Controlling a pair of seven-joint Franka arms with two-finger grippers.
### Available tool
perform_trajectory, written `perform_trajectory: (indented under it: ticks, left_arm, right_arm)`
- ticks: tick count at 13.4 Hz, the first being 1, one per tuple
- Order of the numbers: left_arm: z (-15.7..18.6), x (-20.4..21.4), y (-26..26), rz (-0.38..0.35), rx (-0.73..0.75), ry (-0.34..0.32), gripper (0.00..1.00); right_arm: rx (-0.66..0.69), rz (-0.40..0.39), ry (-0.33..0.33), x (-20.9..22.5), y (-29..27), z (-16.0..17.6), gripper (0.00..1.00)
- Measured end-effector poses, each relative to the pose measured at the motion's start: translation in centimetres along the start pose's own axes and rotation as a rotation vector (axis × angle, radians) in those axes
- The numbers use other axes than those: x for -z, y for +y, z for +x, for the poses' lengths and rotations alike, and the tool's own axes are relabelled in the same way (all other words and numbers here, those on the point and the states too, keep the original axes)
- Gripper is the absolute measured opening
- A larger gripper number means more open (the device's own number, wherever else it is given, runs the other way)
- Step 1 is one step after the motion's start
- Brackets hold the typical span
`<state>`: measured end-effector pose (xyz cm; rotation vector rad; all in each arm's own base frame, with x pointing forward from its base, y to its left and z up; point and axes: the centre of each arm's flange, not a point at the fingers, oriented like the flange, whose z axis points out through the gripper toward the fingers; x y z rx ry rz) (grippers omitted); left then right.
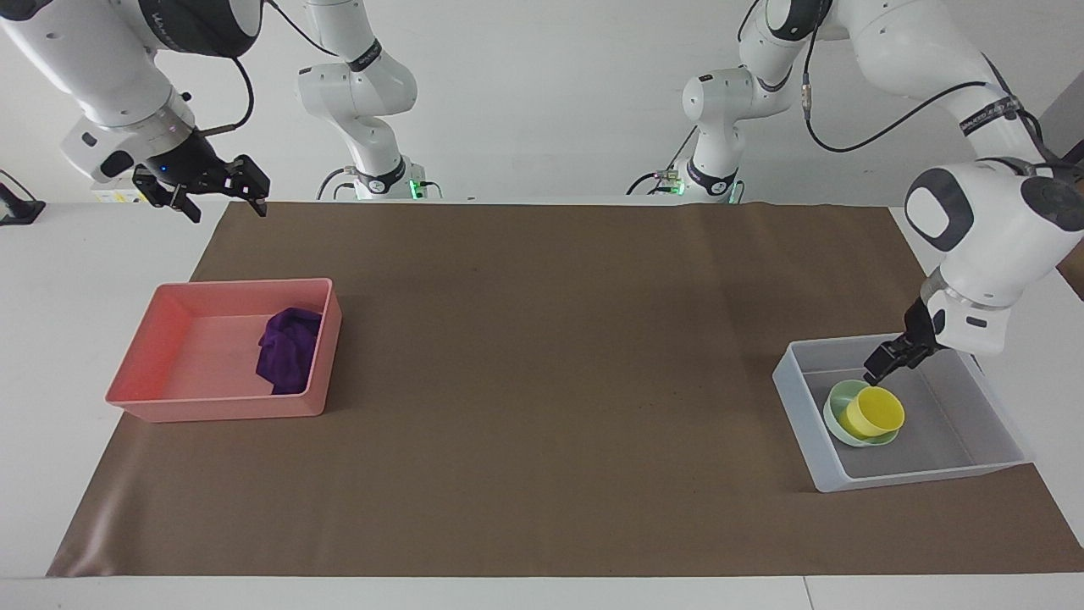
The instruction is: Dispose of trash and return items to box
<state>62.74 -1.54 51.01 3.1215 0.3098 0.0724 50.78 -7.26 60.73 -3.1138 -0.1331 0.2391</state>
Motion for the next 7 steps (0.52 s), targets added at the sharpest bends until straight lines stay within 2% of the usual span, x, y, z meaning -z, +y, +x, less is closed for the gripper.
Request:
perform_trajectory:
  ticks: [4,7]
  left_arm:
    - [-9.7,7.3,1.6,0.021,-0.194,-0.038,1.0]
    - [-11.3,10.7,0.4,0.024,-0.297,-0.072,1.0]
  right_arm:
    - [0.006,-0.001,-0.001,0.0,-0.3,0.1,1.0]
    - [0.013,-0.002,-0.001,0.0,-0.7,0.2,1.0]
